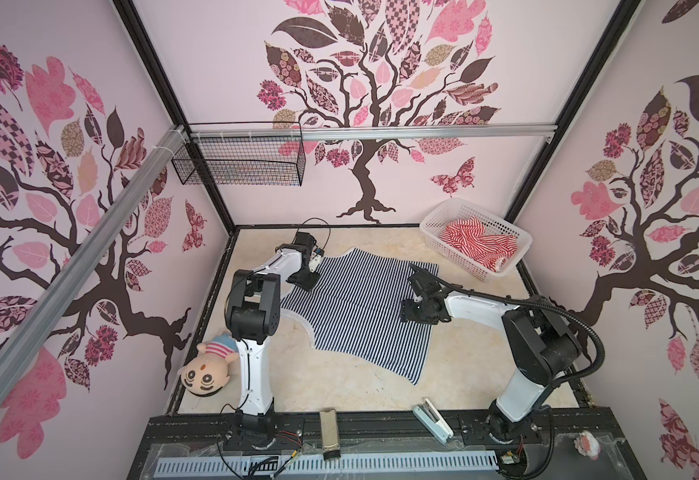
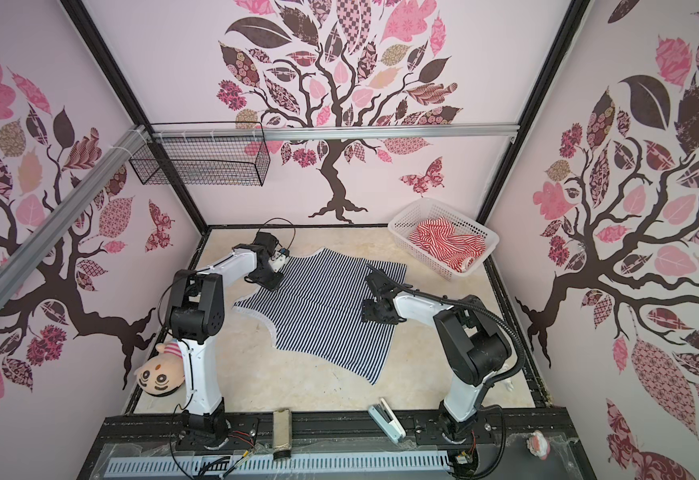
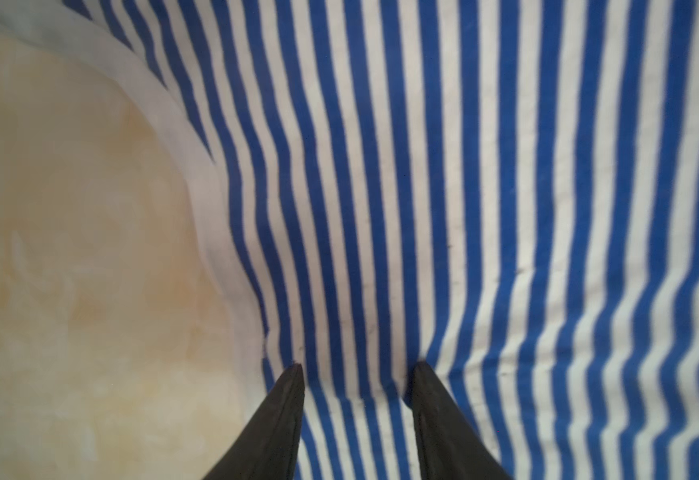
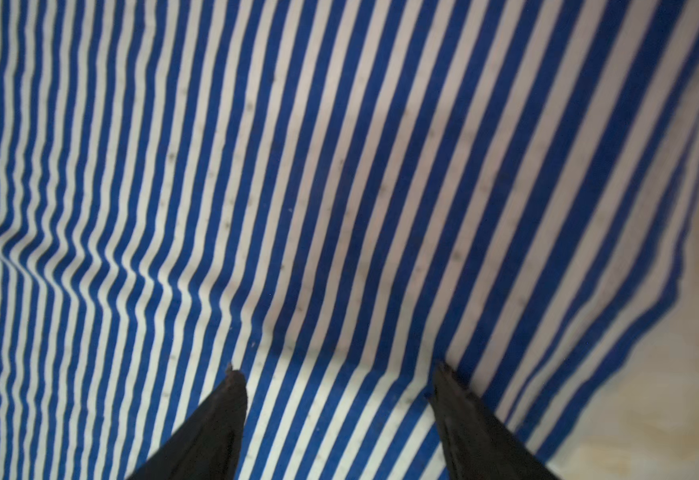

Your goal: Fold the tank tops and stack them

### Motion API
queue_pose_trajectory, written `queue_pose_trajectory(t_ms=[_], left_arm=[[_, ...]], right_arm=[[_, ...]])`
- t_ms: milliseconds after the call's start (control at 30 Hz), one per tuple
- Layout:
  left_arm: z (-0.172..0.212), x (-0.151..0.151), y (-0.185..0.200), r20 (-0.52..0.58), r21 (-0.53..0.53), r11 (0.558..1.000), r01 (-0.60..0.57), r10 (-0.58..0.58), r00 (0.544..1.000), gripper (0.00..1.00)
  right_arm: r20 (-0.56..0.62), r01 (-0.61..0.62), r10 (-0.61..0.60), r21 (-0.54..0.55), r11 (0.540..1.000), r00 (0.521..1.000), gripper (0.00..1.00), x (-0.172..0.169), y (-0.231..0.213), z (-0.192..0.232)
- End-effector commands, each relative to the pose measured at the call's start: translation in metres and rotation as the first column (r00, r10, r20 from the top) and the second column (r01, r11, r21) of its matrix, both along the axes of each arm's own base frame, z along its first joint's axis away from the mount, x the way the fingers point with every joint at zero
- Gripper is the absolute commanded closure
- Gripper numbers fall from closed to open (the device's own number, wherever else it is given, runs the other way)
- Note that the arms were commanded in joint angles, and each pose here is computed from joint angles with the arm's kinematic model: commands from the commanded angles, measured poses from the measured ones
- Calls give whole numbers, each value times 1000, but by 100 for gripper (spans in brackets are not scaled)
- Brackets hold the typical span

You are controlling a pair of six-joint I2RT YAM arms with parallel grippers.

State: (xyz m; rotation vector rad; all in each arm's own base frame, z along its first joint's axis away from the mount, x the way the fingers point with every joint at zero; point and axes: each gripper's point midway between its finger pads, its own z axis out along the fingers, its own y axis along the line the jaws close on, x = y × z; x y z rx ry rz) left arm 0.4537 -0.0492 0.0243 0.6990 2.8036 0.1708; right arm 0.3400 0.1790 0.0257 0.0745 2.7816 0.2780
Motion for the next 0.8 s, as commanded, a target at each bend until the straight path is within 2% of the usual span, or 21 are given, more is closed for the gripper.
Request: queue_pose_trajectory(t_ms=[0,300,433,500,600,700,767], left_arm=[[-2,-31,14,-48,12,1000,-15,16,999,54],[7,-75,6,-73,-58,998,-20,16,997,54],[13,-72,9,-39,-52,997,-48,46,998,54],[26,-66,11,0,-53,996,-72,73,997,53],[62,-65,-3,58,-125,991,-51,59,997,51],[97,-76,-31,127,-167,985,42,-21,992,50],[110,-92,-52,163,-159,978,136,-110,980,49]], right_arm=[[-92,-31,19,-126,992,996,27,-2,-26,-16],[-82,-78,69,-117,990,994,26,56,-7,-11],[-79,-84,76,-99,992,994,26,67,1,1],[-37,-85,83,-61,994,996,26,64,8,24],[60,-98,99,-31,995,993,25,49,16,71],[139,-108,109,-18,994,984,23,25,19,108],[153,-113,114,-17,993,982,23,5,18,117]])
